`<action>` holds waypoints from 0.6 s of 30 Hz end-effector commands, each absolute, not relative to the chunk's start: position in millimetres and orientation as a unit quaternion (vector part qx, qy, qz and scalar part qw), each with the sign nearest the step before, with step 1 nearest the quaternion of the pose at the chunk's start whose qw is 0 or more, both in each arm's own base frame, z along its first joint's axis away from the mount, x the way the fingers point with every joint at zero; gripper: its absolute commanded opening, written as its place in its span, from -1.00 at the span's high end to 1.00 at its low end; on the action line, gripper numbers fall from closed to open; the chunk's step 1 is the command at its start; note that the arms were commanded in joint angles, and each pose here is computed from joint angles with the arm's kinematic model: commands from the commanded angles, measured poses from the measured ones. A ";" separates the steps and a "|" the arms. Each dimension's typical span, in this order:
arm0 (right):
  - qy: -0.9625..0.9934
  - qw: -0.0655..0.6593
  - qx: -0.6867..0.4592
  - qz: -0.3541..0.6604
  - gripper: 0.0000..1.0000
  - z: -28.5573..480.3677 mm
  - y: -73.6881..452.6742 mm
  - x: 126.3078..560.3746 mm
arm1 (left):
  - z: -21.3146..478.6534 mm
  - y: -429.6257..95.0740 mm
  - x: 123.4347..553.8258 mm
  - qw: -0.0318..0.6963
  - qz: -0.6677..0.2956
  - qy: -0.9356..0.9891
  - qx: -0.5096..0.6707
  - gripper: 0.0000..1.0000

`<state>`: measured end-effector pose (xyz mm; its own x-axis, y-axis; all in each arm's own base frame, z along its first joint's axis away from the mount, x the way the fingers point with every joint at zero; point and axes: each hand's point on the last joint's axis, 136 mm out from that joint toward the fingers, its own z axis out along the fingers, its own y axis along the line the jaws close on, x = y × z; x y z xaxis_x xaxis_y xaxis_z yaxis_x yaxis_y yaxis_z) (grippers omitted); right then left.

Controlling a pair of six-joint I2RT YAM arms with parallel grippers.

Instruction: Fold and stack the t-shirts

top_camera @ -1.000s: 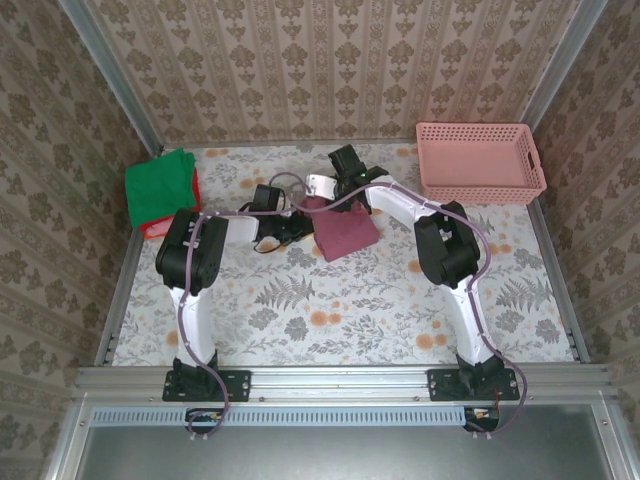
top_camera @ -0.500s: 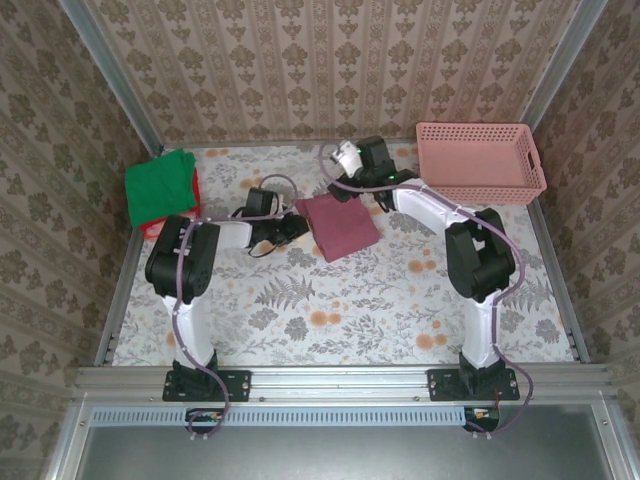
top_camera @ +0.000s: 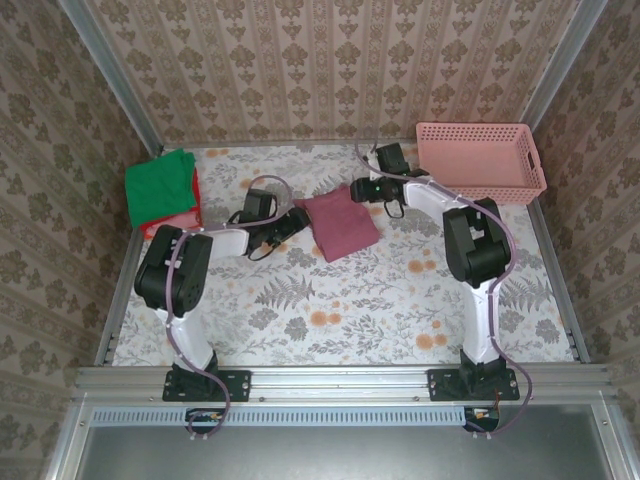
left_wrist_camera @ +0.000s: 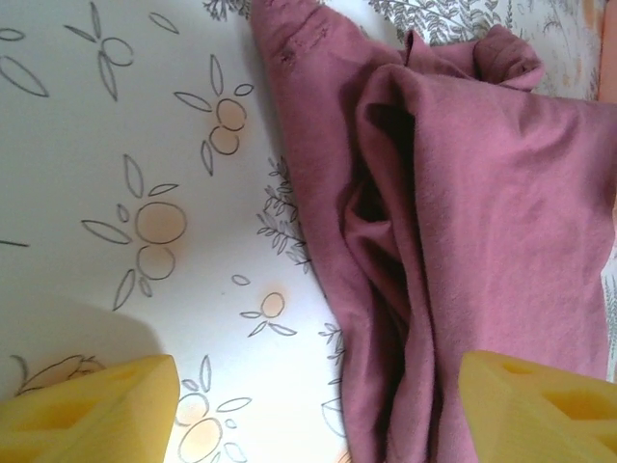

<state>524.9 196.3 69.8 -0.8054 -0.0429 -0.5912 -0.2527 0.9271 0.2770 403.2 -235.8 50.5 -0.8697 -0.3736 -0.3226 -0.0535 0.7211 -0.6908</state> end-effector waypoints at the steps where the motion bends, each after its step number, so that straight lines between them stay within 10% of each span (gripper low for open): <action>1: 0.938 0.266 -0.056 0.215 0.11 63.6 209.5 515.0 | 46.9 -263.6 406.8 0.207 -0.375 0.896 -0.117 -0.46; 8: 0.935 0.249 -0.034 0.252 0.53 56.1 217.2 481.6 | 34.2 -294.3 399.5 0.163 -0.390 0.901 -0.094 0.42; 18: 0.930 0.275 -0.023 0.244 0.45 80.4 215.5 410.5 | 41.0 -284.8 350.8 0.152 -0.350 0.923 -0.051 0.40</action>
<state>413.3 213.2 45.9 -0.8904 0.0563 -0.4516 -0.1621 0.8880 0.4303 376.3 -287.4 32.4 -0.9331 -0.2739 -0.2329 -0.0313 0.7072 -0.7063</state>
